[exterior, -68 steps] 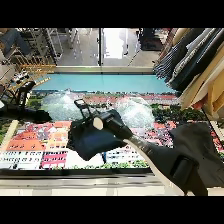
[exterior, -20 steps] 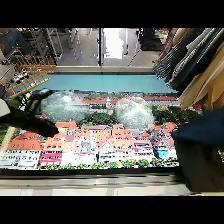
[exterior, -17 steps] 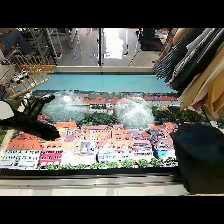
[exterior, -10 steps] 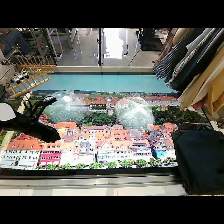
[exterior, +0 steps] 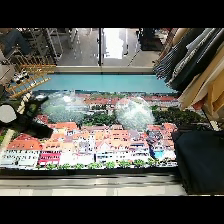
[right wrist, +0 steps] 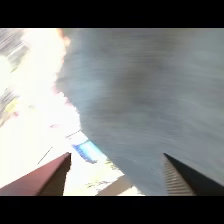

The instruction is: Fold the clothes and pants, and hang the long-sleeved shirts on hangers.

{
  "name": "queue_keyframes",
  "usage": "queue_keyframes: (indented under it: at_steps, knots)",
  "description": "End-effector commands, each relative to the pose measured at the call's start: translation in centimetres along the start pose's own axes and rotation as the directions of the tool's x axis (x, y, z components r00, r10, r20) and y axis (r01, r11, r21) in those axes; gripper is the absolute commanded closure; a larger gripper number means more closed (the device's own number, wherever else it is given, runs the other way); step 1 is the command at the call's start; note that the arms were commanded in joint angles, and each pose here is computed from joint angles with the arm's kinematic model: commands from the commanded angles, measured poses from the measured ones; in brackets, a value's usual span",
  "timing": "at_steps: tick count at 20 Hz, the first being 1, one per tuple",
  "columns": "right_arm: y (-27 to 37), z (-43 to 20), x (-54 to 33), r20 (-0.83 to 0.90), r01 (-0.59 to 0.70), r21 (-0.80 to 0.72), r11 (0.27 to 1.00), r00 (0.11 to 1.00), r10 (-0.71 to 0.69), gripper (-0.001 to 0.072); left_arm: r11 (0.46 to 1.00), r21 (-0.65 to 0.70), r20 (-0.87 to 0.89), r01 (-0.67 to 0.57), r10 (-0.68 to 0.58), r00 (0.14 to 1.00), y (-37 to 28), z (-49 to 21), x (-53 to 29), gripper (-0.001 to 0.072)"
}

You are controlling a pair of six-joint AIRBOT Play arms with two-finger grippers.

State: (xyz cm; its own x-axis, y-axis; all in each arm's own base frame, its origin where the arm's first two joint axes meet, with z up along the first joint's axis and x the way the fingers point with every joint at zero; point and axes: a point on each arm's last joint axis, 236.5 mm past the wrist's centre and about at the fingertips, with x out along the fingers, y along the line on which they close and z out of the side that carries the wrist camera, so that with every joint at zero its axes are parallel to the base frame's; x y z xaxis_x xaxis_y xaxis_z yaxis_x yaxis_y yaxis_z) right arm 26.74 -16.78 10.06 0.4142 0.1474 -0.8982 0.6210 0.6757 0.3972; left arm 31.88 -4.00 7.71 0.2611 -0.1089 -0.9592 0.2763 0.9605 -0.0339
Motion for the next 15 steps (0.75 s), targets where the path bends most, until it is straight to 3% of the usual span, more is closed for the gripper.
queue_keyframes:
  at_steps: [1, 3, 4, 6, 8, 10, 15]
  knots:
    - [9.1, -3.1, 7.1, -0.116, -0.099, -0.296, 0.95, 0.991, 0.067, 0.0206, 0.975, -0.161, 0.164, -0.152, 0.178, 0.97, 4.8, 3.1, -1.7, 0.0688]
    - [12.3, -4.2, 11.6, -0.055, -0.072, -0.437, 0.897, 0.997, 0.053, 0.0468, 0.972, -0.166, 0.256, -0.167, 0.206, 0.945, 5.3, 4.9, -2.7, 0.0687]
    - [13.9, -3.8, 12.9, 0.017, -0.044, -0.507, 0.861, 0.998, 0.06, 0.0681, 0.972, -0.166, 0.269, -0.167, 0.208, 0.941, 5.4, 5.3, -2.8, 0.0687]
    - [18.1, -2.1, 13.1, 0.161, -0.023, -0.595, 0.803, 0.976, 0.148, 0.0667, 0.972, -0.166, 0.265, -0.167, 0.207, 0.942, 5.4, 5.3, -2.6, 0.0687]
    - [22.4, 0.6, 11.8, 0.316, -0.023, -0.626, 0.779, 0.906, 0.281, 0.056, 0.972, -0.166, 0.265, -0.167, 0.207, 0.942, 5.4, 5.3, -2.6, 0.0687]
    - [25.2, 2.8, 9.9, 0.428, -0.022, -0.637, 0.77, 0.821, 0.378, 0.0527, 0.972, -0.166, 0.265, -0.167, 0.207, 0.942, 5.4, 5.3, -2.6, 0.0687]
    - [27.5, 6.1, 6.3, 0.574, -0.006, -0.629, 0.777, 0.671, 0.47, 0.0527, 0.972, -0.166, 0.265, -0.167, 0.207, 0.942, 5.4, 5.3, -2.6, 0.0687]
